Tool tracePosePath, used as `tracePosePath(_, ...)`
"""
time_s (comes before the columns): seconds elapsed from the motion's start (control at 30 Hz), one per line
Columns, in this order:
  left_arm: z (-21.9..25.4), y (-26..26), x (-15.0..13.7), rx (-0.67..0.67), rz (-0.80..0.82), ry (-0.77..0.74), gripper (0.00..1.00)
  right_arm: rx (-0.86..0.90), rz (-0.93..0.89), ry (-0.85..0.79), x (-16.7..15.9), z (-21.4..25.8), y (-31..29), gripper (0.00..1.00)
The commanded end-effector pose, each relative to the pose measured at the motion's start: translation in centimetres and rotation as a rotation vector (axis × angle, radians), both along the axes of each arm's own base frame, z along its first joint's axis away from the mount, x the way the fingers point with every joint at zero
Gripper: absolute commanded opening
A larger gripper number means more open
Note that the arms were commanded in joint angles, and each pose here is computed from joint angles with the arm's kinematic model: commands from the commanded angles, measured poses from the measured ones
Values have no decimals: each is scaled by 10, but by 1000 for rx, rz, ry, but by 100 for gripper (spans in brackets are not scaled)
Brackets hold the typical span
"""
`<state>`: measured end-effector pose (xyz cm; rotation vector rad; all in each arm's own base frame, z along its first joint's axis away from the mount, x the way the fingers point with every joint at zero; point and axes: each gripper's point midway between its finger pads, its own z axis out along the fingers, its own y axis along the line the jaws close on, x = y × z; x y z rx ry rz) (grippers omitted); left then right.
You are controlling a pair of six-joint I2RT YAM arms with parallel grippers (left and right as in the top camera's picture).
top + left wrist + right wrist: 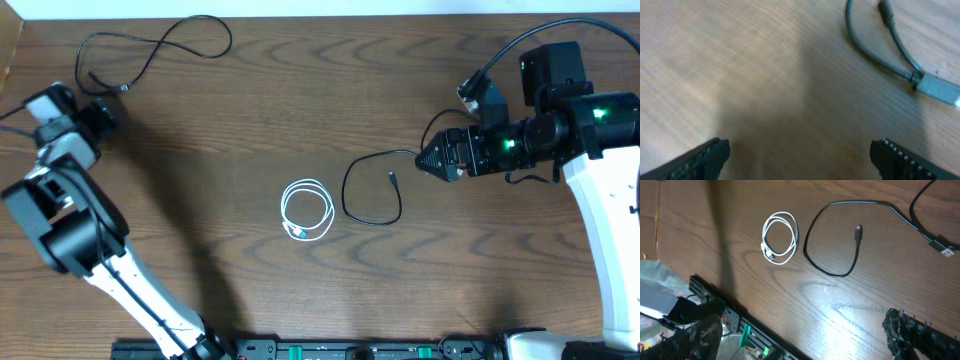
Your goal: Untangle cables
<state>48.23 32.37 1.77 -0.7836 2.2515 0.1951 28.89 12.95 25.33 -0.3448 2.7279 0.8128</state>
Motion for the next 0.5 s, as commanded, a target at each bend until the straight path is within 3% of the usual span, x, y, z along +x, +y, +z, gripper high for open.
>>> tracePosePath(0.0, 72, -36, 15, -54, -134, -121, 96, -19, -14, -9, 2, -1, -2, 99)
tracePosePath(0.1, 121, -84, 20, -224, -232, -230, 96, -67, -32, -30, 8, -4, -9, 99)
tracePosePath(0.23, 166, -168, 19, -579, -343, -311, 97, -92, -47, -42, 12, -6, -14, 99)
tracePosePath(0.27, 172, -213, 14, -715, -428, -277, 96, -90, -57, -38, 14, -7, -13, 99)
tracePosePath(0.33, 163, -263, 5, -835, -498, -182, 96, -100, -77, -37, 19, -10, -16, 99)
tracePosePath(0.47, 122, -335, -23, -832, -549, 73, 96, -178, -222, 9, 33, -26, -41, 99)
